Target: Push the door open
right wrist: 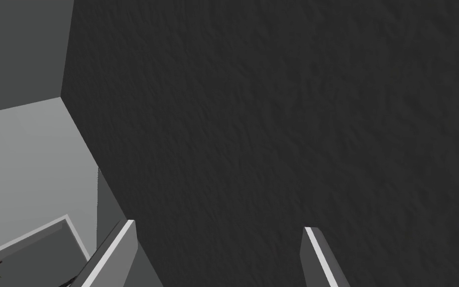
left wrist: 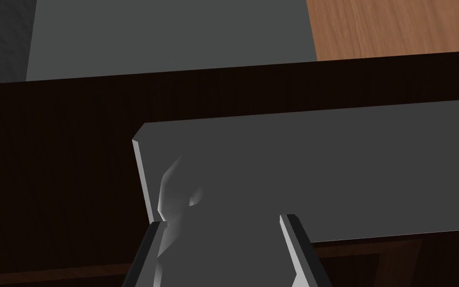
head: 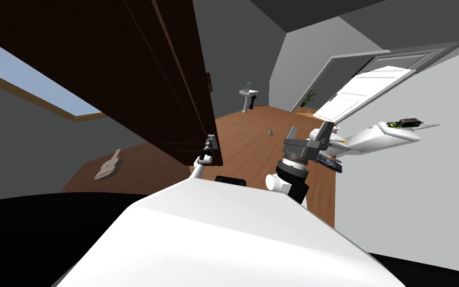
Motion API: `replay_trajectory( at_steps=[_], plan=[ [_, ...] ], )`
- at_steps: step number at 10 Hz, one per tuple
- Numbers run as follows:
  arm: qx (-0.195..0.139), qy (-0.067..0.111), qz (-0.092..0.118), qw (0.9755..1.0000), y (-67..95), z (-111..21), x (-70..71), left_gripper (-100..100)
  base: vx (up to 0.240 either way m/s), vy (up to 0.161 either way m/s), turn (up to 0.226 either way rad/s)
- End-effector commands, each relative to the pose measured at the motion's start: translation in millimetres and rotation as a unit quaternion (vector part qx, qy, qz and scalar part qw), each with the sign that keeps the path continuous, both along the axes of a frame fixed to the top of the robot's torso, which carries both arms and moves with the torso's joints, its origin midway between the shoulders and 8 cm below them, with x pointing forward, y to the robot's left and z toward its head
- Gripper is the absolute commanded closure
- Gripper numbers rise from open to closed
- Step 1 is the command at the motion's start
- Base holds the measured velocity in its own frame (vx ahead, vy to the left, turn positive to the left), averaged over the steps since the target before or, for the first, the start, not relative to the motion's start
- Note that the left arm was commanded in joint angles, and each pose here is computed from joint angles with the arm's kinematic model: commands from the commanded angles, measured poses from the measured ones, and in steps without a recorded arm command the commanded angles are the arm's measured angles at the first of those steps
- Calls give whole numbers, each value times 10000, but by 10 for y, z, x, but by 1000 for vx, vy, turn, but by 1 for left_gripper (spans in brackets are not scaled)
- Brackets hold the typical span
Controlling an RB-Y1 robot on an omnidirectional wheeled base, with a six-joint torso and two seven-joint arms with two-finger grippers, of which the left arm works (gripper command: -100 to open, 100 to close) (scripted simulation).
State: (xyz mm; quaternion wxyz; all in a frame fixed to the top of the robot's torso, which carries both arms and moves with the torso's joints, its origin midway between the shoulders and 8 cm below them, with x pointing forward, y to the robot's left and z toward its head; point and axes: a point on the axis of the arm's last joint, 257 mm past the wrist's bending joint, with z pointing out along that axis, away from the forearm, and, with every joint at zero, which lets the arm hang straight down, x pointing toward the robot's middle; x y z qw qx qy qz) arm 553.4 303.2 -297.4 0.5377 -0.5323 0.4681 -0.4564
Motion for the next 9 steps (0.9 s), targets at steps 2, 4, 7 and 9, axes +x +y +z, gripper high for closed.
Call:
replay_trajectory(
  at_steps=[2, 4, 7, 9],
  plan=[
    [-27, -42, 169, 9998, 157, 25, -18, 100, 182, -107, 78],
    [-71, -41, 262, 9996, 218, 15, -41, 100, 185, -68, 52],
    [-16, -12, 373, 9993, 380, 0, -67, 100, 150, -48, 53],
    [3, -22, 493, 9988, 520, 13, -87, 100, 185, -55, 55]
  ],
)
